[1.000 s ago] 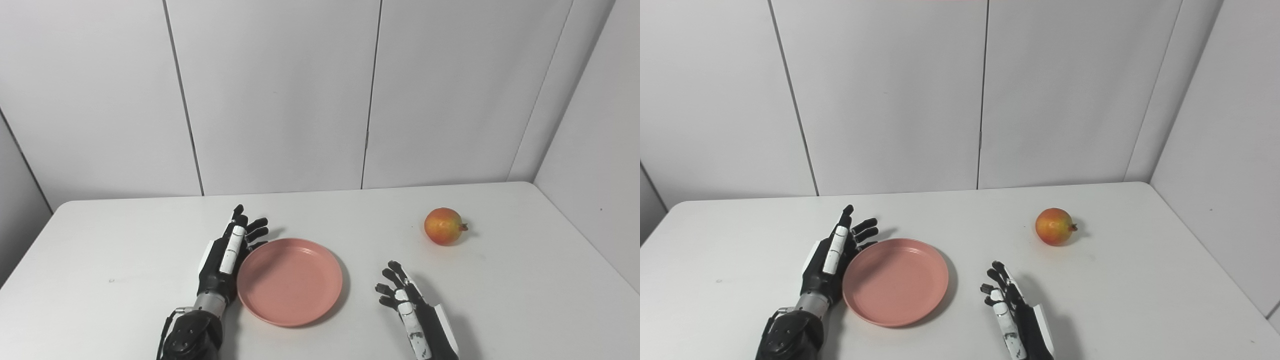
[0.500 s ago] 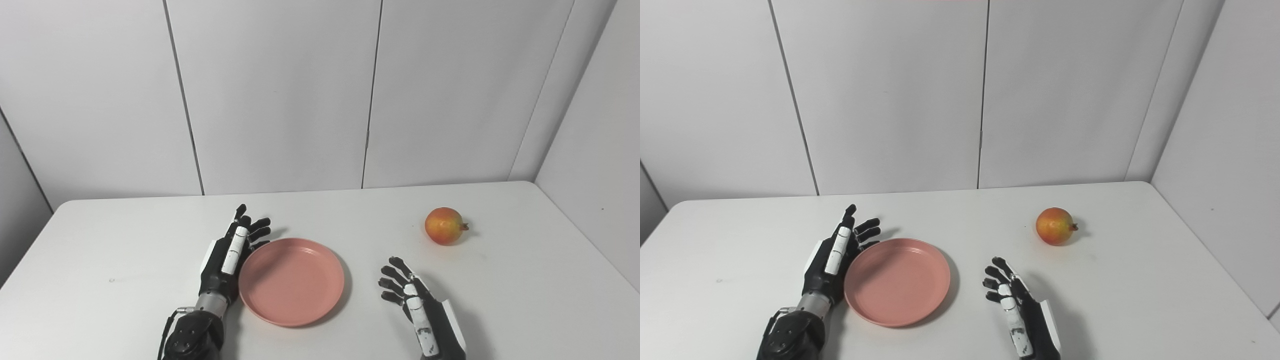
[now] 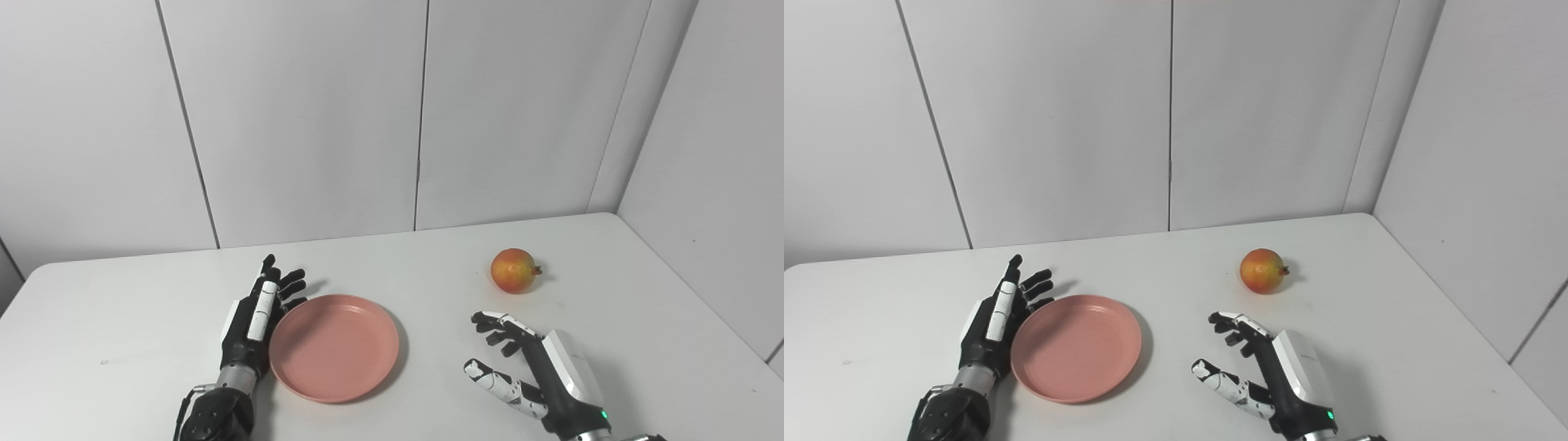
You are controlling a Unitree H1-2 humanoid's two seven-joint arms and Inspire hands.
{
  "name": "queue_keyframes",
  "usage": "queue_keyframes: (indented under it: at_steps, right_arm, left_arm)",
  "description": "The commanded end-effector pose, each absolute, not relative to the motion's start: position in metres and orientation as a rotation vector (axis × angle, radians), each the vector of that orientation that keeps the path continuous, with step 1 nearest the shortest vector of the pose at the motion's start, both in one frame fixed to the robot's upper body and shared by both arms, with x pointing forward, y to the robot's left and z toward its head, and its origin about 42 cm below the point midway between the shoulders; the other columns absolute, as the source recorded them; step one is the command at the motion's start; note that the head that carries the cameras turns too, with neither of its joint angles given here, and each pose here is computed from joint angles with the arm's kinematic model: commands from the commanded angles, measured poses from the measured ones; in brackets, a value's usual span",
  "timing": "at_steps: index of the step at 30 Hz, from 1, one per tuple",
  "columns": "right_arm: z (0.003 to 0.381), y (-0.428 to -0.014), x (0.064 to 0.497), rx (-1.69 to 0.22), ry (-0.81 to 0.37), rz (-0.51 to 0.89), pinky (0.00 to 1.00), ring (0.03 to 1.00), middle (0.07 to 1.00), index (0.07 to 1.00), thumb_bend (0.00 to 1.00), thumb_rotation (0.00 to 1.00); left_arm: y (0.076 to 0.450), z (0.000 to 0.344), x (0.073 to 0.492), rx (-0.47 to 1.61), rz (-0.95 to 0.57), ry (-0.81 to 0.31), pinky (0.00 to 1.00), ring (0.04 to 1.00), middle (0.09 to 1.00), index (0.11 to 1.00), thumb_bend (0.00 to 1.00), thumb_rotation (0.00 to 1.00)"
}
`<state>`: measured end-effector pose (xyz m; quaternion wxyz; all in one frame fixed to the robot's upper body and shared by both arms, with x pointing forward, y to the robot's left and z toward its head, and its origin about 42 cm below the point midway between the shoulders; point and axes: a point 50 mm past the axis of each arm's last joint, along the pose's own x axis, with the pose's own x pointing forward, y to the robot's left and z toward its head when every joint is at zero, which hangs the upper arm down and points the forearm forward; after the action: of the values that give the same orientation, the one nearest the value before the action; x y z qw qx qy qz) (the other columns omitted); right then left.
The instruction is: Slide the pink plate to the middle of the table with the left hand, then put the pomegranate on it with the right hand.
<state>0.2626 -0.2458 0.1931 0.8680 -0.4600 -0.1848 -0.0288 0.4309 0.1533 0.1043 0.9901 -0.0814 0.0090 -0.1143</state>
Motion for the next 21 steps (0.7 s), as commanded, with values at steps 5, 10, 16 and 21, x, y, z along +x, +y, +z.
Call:
queue_keyframes:
  at_steps: [5, 10, 16, 21]
  right_arm:
    - [0.247, -0.241, 0.296, -1.145, -0.535, -0.112, 0.55, 0.647, 0.696, 0.700, 0.82, 1.00]
    - [0.263, -0.243, 0.319, -1.267, -0.583, -0.134, 0.54, 0.632, 0.687, 0.706, 0.83, 1.00]
    - [0.270, -0.248, 0.342, -1.393, -0.596, -0.156, 0.58, 0.661, 0.705, 0.728, 0.82, 1.00]
    - [0.275, -0.252, 0.364, -1.464, -0.574, -0.167, 0.65, 0.715, 0.734, 0.733, 0.84, 1.00]
  left_arm:
    - [0.154, 0.100, 0.432, -0.178, -0.229, 0.036, 0.75, 0.847, 0.822, 1.000, 0.92, 0.85]
    - [0.155, 0.100, 0.431, -0.177, -0.226, 0.038, 0.74, 0.840, 0.814, 1.000, 0.94, 0.84]
    - [0.155, 0.100, 0.428, -0.177, -0.227, 0.036, 0.74, 0.839, 0.813, 1.000, 0.93, 0.85]
    - [0.155, 0.100, 0.426, -0.180, -0.219, 0.038, 0.74, 0.838, 0.809, 1.000, 0.93, 0.84]
